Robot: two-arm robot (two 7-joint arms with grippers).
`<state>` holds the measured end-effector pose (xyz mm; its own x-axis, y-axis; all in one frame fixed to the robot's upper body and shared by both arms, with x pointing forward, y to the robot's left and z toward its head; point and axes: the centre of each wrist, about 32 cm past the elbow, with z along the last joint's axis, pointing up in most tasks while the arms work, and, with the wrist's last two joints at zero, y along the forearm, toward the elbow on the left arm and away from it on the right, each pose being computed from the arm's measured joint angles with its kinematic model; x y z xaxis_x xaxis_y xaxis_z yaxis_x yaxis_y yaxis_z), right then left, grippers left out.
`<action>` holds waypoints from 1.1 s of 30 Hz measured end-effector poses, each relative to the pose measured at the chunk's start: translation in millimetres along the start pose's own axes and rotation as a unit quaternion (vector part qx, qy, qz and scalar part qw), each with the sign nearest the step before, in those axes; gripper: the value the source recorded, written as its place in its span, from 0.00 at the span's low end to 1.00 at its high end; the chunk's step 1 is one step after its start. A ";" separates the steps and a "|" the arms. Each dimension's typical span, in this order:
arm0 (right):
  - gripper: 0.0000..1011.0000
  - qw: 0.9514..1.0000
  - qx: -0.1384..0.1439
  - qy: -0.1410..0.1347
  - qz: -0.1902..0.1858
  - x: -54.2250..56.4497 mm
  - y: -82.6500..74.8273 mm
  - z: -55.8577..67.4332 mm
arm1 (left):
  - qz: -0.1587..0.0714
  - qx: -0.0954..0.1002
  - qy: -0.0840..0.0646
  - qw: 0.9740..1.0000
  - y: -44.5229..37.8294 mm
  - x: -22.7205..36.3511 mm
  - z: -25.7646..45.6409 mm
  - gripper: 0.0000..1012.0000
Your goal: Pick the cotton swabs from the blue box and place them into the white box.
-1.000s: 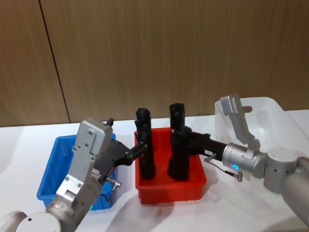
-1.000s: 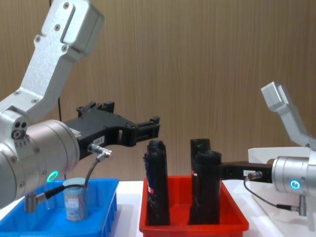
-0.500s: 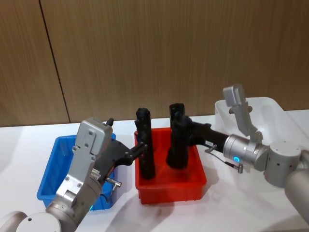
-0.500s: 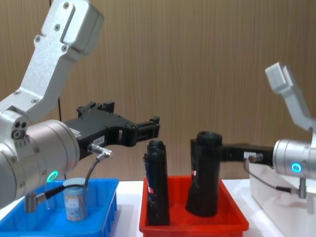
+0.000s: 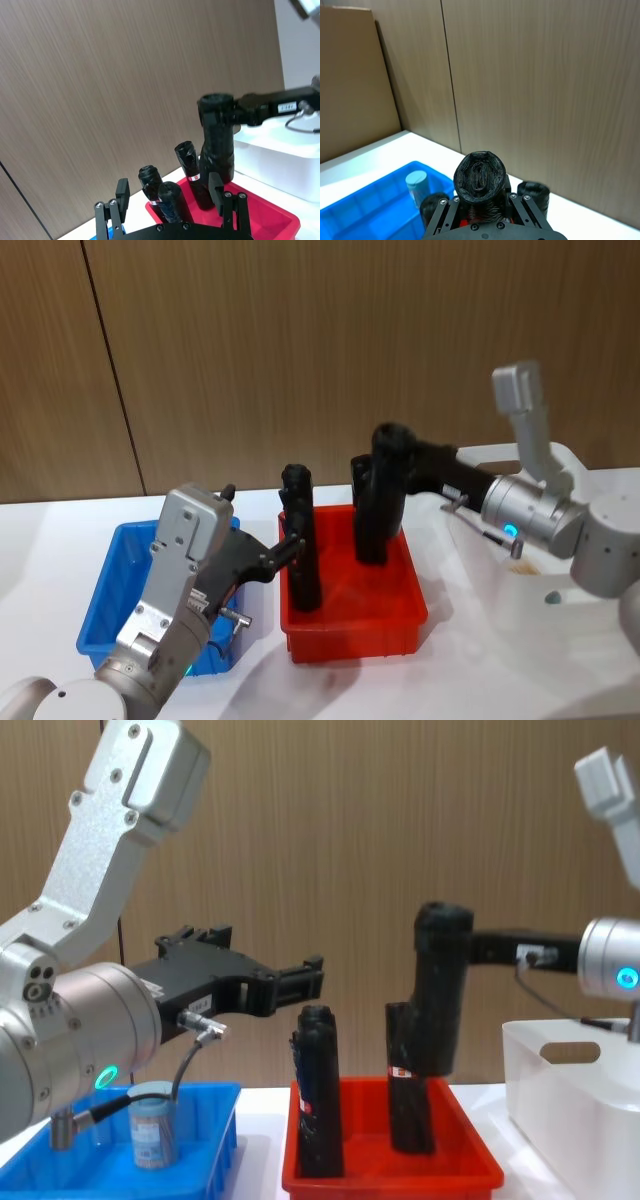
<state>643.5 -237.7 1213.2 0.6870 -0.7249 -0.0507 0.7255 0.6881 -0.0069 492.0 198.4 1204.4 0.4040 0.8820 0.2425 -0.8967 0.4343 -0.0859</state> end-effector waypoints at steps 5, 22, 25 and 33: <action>0.35 1.000 0.017 -0.013 -0.011 -0.9 -8.3 19.1 | 0.000 0.000 0.000 1.000 0.0 0.0 0.0 0.99; 0.35 0.993 0.031 -0.068 -0.087 -1.3 -34.4 59.8 | 0.000 0.000 0.000 1.000 0.0 0.0 0.0 0.99; 0.35 0.991 0.027 -0.081 -0.107 -0.8 -38.6 64.2 | 0.000 0.000 0.000 1.000 0.0 0.0 0.0 0.99; 0.35 0.982 0.008 -0.107 -0.158 3.6 -48.0 69.3 | 0.000 0.000 0.000 1.000 0.0 0.0 0.0 0.99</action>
<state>613.8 -275.5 1282.5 0.4192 -0.8934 0.1616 0.9031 0.4285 0.0263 492.0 198.4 1204.4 0.4040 0.8821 0.2425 -0.8967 0.4343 -0.0859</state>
